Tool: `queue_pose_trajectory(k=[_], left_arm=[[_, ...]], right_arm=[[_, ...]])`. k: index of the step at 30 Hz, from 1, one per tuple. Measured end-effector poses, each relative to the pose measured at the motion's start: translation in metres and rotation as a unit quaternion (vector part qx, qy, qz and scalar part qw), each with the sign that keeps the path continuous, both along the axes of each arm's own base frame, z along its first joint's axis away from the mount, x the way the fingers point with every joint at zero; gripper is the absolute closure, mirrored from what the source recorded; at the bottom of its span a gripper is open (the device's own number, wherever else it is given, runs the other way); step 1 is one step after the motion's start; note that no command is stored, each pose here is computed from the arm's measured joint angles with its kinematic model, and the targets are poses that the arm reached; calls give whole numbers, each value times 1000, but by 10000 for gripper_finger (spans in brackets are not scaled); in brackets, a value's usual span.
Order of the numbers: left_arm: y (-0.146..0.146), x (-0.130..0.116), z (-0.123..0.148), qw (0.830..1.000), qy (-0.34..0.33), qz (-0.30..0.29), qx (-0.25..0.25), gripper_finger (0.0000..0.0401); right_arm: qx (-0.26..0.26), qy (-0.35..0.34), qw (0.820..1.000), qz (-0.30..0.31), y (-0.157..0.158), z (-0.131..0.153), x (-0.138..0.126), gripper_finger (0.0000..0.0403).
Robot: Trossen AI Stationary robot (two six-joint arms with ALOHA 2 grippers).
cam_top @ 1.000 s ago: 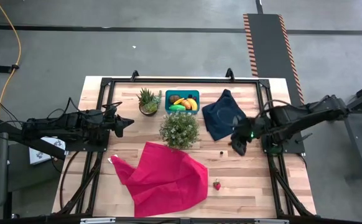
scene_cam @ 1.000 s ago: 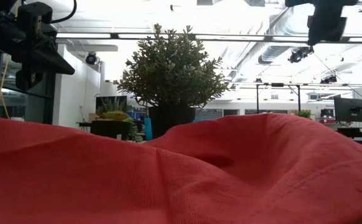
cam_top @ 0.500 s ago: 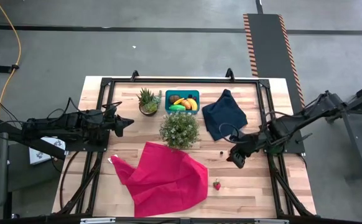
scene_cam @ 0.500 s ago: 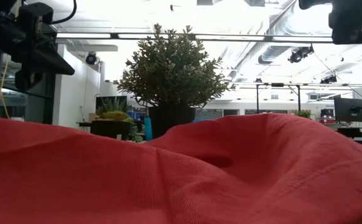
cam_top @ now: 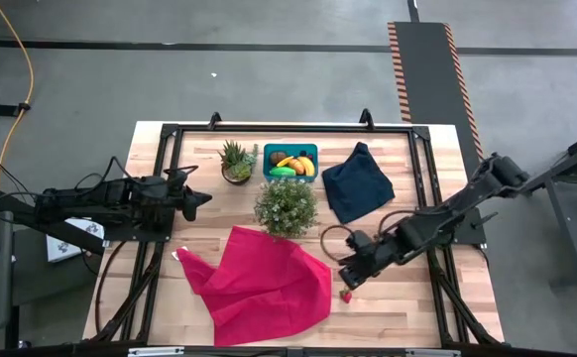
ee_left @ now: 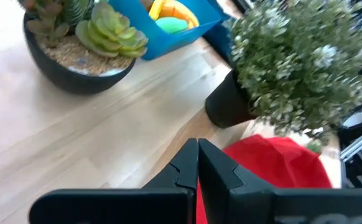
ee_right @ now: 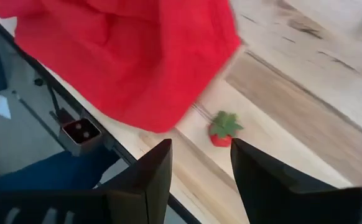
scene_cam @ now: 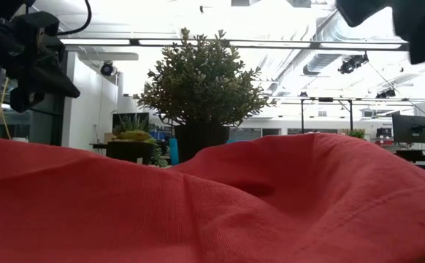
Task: Pick and placing Produce into tupperware
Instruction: Put the red strawberry into the blue bin
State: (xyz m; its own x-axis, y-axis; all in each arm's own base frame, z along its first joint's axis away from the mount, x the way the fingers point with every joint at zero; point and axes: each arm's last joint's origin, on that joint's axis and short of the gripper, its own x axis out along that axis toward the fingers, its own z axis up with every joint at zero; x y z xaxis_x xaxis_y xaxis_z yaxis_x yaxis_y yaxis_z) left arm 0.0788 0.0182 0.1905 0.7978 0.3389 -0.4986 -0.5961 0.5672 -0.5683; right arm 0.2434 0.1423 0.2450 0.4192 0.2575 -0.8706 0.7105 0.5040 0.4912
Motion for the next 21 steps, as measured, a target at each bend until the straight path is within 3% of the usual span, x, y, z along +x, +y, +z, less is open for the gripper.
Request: queue_pose_trajectory(k=[9,15,21], left_arm=[[-1,-4,-6,999,39,-7,5,400],[0,-3,-5,999,37,-6,7,400],[0,-3,-5,999,37,-6,7,400]], right_arm=[[-53,124,990,-47,21,-2,33,247],[-63,128,987,-78,37,-4,47,247],[-63,149,980,-113,54,-17,42,247]])
